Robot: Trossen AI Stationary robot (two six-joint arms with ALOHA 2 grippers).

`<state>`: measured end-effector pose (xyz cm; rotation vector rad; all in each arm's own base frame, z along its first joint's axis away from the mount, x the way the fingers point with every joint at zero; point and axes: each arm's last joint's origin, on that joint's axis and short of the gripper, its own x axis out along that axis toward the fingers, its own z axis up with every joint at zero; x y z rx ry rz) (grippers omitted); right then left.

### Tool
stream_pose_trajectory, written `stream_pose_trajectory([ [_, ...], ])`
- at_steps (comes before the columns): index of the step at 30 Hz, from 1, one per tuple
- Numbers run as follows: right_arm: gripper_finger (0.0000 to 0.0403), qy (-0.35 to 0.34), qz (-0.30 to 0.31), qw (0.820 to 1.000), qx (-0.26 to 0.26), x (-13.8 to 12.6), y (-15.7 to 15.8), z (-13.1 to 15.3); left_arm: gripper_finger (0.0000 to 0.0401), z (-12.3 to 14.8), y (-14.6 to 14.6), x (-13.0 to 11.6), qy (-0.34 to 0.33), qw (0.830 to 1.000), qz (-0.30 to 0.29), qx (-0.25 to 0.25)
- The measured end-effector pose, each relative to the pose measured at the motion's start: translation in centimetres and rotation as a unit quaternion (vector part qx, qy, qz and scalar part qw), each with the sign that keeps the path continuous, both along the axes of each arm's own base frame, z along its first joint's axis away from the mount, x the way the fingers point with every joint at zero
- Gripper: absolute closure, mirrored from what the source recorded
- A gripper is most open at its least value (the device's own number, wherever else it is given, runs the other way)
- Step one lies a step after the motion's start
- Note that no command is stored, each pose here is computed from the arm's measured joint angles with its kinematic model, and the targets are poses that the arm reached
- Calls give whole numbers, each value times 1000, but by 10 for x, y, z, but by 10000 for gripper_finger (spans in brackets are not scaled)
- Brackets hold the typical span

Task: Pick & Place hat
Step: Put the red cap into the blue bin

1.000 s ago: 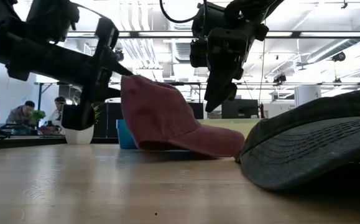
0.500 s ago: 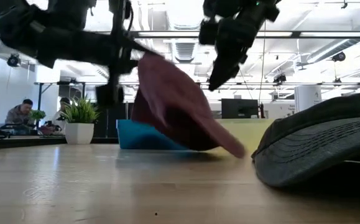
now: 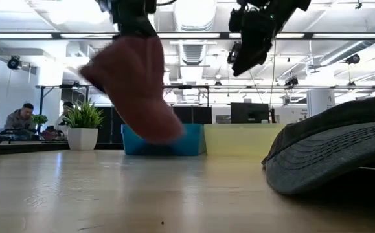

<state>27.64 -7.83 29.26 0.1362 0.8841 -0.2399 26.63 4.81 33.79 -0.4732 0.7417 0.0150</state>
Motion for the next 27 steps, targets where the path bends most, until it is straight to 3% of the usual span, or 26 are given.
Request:
stream_pose_trajectory([
  [6,177,21,3,1000,1,-4,-2,-15,382,51,37,0,29,995,21,89],
  [11,177,17,9,1000,-4,-5,-2,-25,382,62,60,18,64,985,-35,154],
  [15,177,22,14,1000,-6,-5,-2,-29,382,52,70,36,152,949,-126,247],
  [18,177,26,13,1000,-5,-7,-2,-31,382,41,75,51,217,916,-192,277],
  [23,177,33,13,999,-4,-9,-4,-36,382,49,72,70,225,901,-221,298],
  [27,177,34,1,999,2,-10,-7,-40,382,69,60,62,230,882,-223,345],
])
